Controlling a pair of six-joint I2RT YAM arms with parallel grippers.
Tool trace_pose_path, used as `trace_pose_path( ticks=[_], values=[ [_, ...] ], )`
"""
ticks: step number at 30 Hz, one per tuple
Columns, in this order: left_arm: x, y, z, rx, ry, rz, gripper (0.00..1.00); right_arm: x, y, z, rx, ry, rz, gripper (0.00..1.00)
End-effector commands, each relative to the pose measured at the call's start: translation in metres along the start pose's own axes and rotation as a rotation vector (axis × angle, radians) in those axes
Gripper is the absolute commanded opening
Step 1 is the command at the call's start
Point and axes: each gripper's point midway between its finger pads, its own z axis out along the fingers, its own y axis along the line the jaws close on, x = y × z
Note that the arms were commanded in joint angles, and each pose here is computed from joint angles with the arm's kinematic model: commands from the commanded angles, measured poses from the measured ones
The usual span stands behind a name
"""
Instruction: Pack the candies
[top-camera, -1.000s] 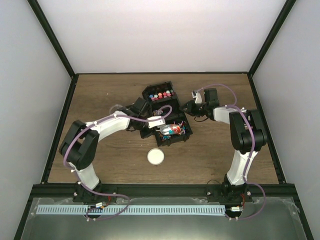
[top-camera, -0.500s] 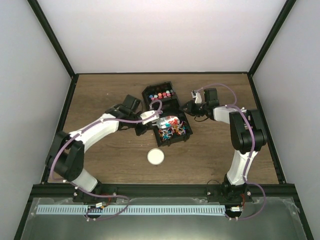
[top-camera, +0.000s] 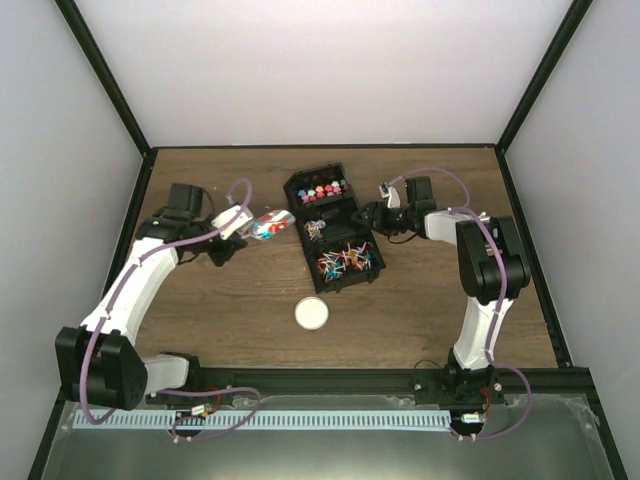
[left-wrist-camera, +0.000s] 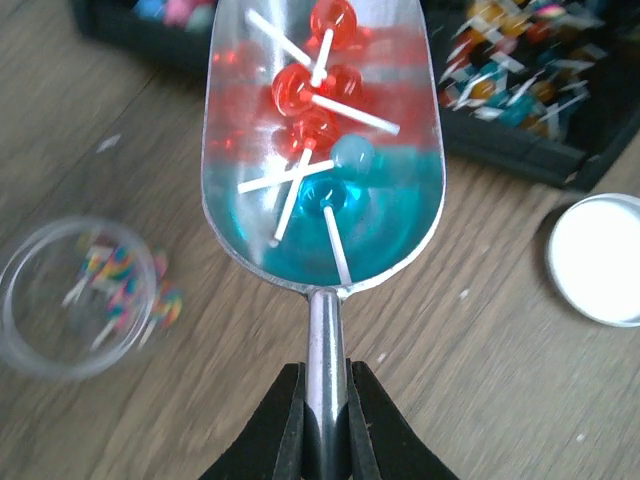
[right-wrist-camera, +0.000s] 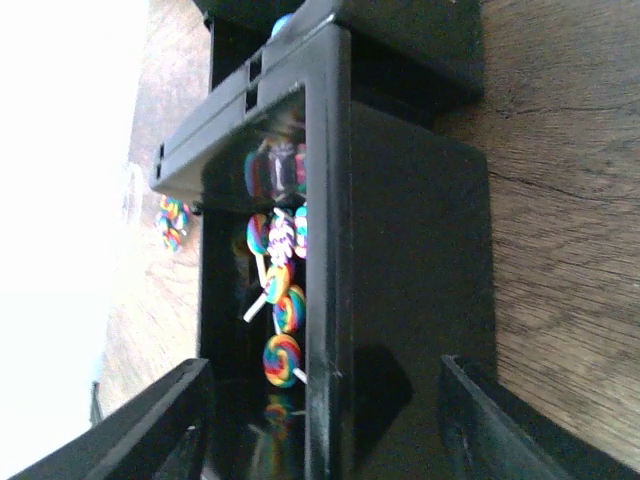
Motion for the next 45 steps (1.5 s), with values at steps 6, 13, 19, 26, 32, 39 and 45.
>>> trace_pose_path(
  ticks=[6, 13, 19, 26, 32, 39, 45],
  values=[
    [0.060, 0.043, -0.037, -0.075, 0.104, -0.142, 0.04, -0.022, 0.031, -0.004, -0.063, 0.002, -0.103, 0.82],
    [0.095, 0.069, -0.056, -0.101, 0.191, -0.183, 0.04, -0.024, 0.038, -0.015, -0.062, 0.013, -0.175, 0.95],
    [0.106, 0.085, -0.053, -0.103, 0.256, -0.197, 0.04, -0.019, 0.035, -0.021, -0.049, 0.023, -0.195, 0.98],
    [0.113, 0.103, -0.051, -0.117, 0.321, -0.215, 0.04, -0.018, 0.032, -0.025, -0.044, 0.017, -0.190, 0.98],
    [0.117, 0.115, -0.049, -0.124, 0.365, -0.236, 0.04, -0.019, 0.030, -0.025, -0.044, 0.014, -0.186, 0.98],
    [0.122, 0.116, -0.048, -0.112, 0.418, -0.230, 0.04, -0.020, 0.029, -0.024, -0.044, 0.015, -0.187, 0.98],
    [0.119, 0.117, -0.051, -0.126, 0.452, -0.204, 0.04, -0.020, 0.028, -0.024, -0.046, 0.018, -0.184, 0.98]
  ],
)
